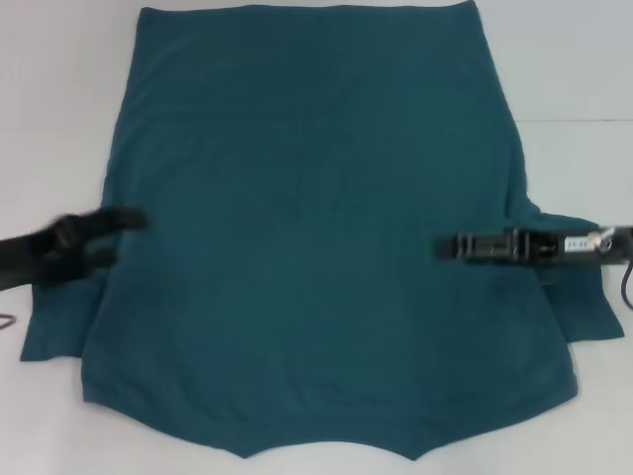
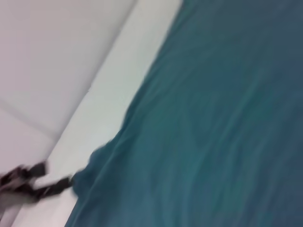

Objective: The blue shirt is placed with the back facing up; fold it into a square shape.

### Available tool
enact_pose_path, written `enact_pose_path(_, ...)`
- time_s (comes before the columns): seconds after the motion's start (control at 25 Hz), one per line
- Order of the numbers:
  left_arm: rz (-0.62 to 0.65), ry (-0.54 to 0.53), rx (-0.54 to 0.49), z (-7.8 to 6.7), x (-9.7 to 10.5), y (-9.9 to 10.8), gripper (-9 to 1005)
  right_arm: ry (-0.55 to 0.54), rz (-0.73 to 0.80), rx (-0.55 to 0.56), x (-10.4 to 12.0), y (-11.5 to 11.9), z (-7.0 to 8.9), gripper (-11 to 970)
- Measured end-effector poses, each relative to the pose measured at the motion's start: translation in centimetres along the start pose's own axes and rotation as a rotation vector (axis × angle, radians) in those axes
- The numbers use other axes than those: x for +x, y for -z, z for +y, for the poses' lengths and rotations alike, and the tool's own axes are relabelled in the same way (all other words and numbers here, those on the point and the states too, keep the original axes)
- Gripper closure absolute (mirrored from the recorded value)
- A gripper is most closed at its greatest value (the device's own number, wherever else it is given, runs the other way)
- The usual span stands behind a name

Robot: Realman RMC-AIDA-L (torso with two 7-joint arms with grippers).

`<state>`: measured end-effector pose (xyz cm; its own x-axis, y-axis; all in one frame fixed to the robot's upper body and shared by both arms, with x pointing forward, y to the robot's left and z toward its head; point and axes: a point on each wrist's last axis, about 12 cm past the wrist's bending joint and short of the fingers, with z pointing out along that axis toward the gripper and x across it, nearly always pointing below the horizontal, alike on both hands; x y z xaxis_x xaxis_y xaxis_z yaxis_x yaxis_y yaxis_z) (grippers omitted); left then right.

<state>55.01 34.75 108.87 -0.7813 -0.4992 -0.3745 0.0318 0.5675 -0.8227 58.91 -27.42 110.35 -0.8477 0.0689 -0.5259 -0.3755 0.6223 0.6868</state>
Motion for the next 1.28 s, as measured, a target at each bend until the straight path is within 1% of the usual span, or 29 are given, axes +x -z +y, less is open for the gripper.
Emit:
enact_pose_path(0.04,-0.044,0.064,-0.009,0.6,-0.1,0.6,63,-0.034,-0.015,0.018,-0.3,0.1,-0.2,76)
enact_pose_path(0.16,-0.141,0.139,-0.031,2.1,-0.3,2.2,63,-0.105,-0.054,0.065,-1.1,0.3,-0.8,77)
enact_pose_path(0.36,-0.233,0.192,-0.116,4.1,-0.2,3.7,69,-0.171,-0.088,0.116,-2.4,1.1,-1.9,77)
enact_pose_path(0.44,-0.254,0.199,-0.140,4.5,-0.2,3.9,72,-0.186,-0.094,0.125,-2.8,1.3,-2.2,77)
enact_pose_path(0.68,-0.271,0.207,-0.177,5.2,-0.1,3.4,80,-0.201,-0.101,0.120,-3.2,1.3,-2.2,77)
enact_pose_path(0.92,-0.251,0.178,-0.184,5.1,0.0,2.4,88,-0.200,-0.098,0.120,-3.2,1.3,-2.2,77)
enact_pose_path(1.28,-0.245,0.155,-0.205,5.4,-0.1,1.5,99,-0.206,-0.097,0.120,-2.9,1.5,-2.4,77)
